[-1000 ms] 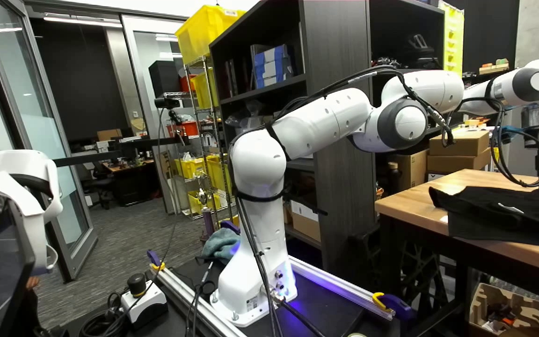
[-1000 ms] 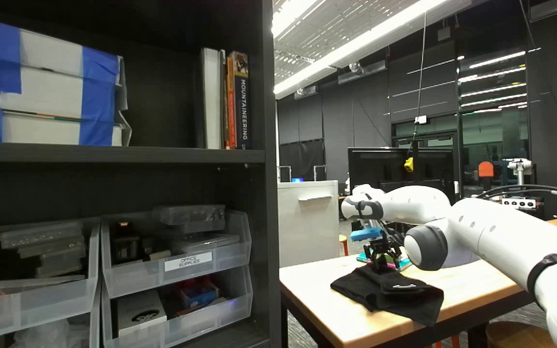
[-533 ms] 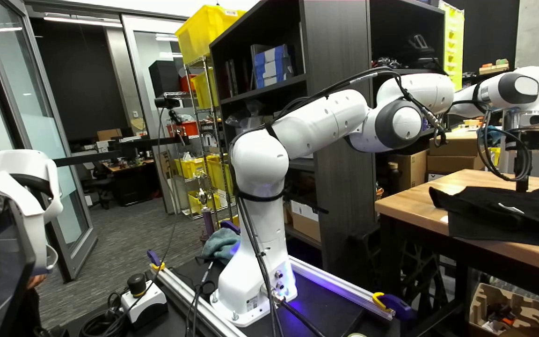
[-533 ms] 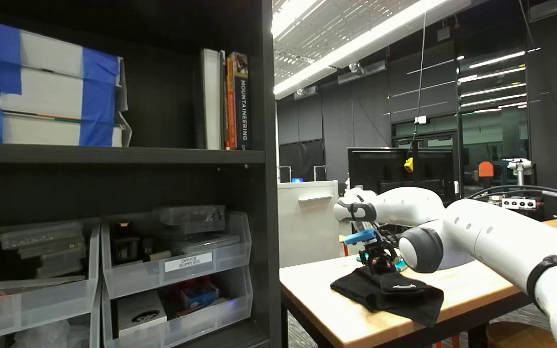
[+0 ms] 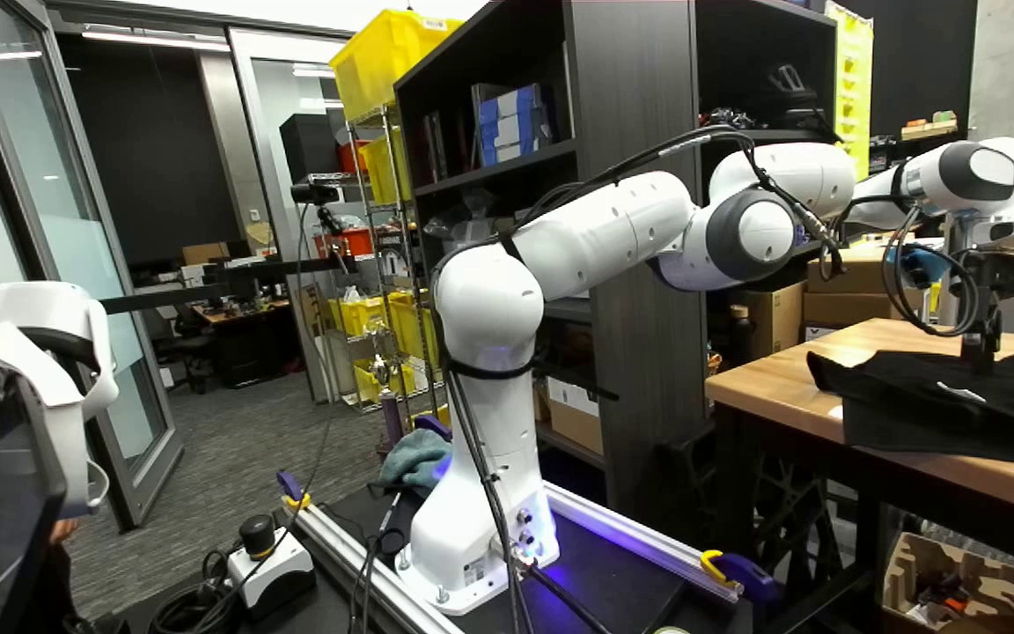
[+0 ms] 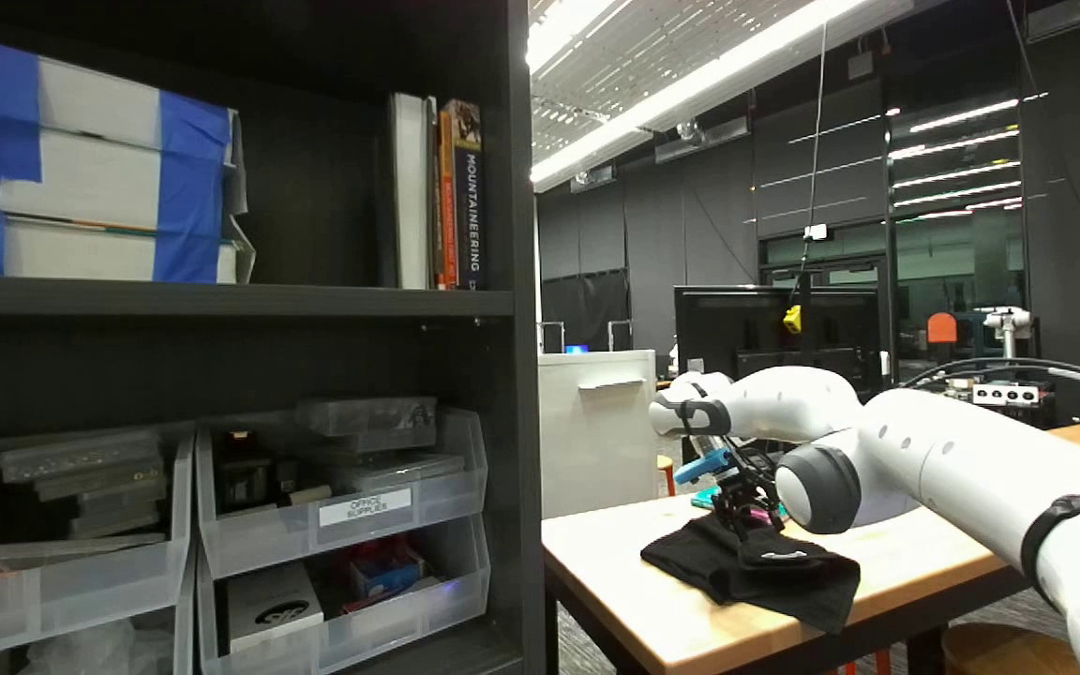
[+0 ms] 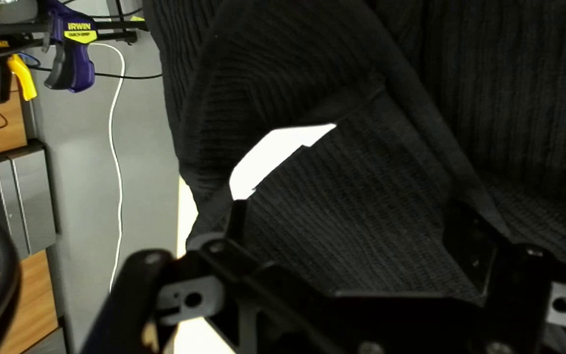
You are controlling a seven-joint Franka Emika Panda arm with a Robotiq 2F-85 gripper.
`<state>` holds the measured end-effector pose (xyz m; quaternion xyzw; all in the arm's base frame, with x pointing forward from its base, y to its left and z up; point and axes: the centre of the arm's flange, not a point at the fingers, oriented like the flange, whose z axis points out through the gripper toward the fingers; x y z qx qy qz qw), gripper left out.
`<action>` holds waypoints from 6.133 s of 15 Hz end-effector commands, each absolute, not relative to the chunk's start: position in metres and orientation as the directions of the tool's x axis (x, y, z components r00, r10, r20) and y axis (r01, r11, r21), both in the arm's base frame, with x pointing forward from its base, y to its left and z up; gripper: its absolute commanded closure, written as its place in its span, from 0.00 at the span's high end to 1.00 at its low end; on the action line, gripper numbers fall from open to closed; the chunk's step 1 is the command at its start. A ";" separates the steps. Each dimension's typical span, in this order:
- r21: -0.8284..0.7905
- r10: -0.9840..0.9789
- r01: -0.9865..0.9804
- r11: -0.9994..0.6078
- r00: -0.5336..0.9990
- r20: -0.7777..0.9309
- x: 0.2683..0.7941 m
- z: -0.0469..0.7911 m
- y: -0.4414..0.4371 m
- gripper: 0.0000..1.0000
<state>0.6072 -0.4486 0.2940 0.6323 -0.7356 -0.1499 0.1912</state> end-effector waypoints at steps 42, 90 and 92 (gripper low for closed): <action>0.449 -0.946 -0.873 -0.192 0.044 -0.320 0.532 0.249 -0.390 0.44; 0.277 -0.935 -0.960 -0.045 -0.057 -0.350 0.554 0.292 -0.493 0.89; 0.267 -0.938 -0.963 -0.042 -0.054 -0.342 0.555 0.292 -0.492 0.99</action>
